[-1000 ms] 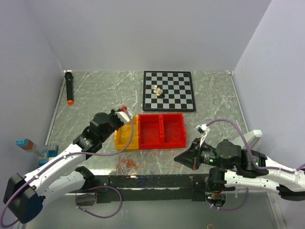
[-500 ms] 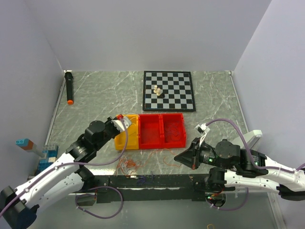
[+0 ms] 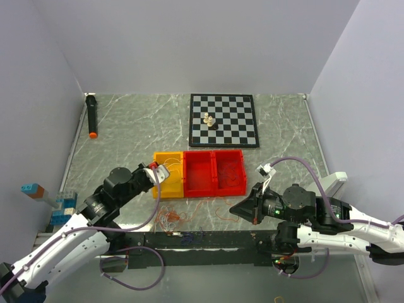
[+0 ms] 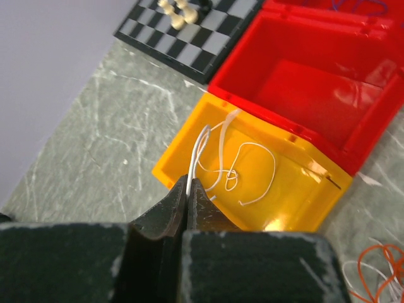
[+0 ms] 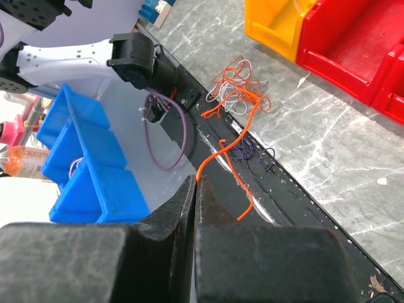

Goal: Untangle the cables

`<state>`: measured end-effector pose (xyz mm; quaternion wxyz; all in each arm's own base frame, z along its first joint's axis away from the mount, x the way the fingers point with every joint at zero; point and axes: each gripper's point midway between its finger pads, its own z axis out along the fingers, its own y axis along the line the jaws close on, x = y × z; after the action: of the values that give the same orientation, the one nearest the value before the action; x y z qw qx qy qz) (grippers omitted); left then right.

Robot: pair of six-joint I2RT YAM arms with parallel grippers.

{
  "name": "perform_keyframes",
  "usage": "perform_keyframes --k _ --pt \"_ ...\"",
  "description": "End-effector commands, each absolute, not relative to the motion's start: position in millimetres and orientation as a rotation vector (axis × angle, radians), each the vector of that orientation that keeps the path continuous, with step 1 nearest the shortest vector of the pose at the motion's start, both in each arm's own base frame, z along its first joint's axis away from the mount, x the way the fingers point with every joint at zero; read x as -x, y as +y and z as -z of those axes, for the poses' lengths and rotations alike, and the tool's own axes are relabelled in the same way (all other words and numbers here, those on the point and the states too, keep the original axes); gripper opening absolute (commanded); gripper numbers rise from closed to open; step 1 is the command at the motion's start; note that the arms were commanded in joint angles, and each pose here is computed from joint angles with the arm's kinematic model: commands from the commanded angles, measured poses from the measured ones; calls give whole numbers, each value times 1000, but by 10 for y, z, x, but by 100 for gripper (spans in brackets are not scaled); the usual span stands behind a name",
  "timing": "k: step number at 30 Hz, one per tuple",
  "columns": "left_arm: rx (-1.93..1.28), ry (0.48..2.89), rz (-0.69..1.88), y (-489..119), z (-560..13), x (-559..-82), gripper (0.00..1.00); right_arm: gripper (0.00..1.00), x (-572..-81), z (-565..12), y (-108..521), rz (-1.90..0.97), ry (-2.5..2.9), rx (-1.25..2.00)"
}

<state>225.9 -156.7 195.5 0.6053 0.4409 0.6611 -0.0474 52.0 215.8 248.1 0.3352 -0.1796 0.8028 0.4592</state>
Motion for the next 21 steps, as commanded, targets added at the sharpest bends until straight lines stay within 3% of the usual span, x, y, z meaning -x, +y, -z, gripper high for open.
perform_keyframes --k 1,21 --pt "-1102 1552 144 -1636 -1795 -2197 1 0 -508 -2656 2203 -1247 2055 460" --pt "-1124 1734 45 -1927 -1190 -2785 1 0 -551 -2600 2133 -1241 2029 425"
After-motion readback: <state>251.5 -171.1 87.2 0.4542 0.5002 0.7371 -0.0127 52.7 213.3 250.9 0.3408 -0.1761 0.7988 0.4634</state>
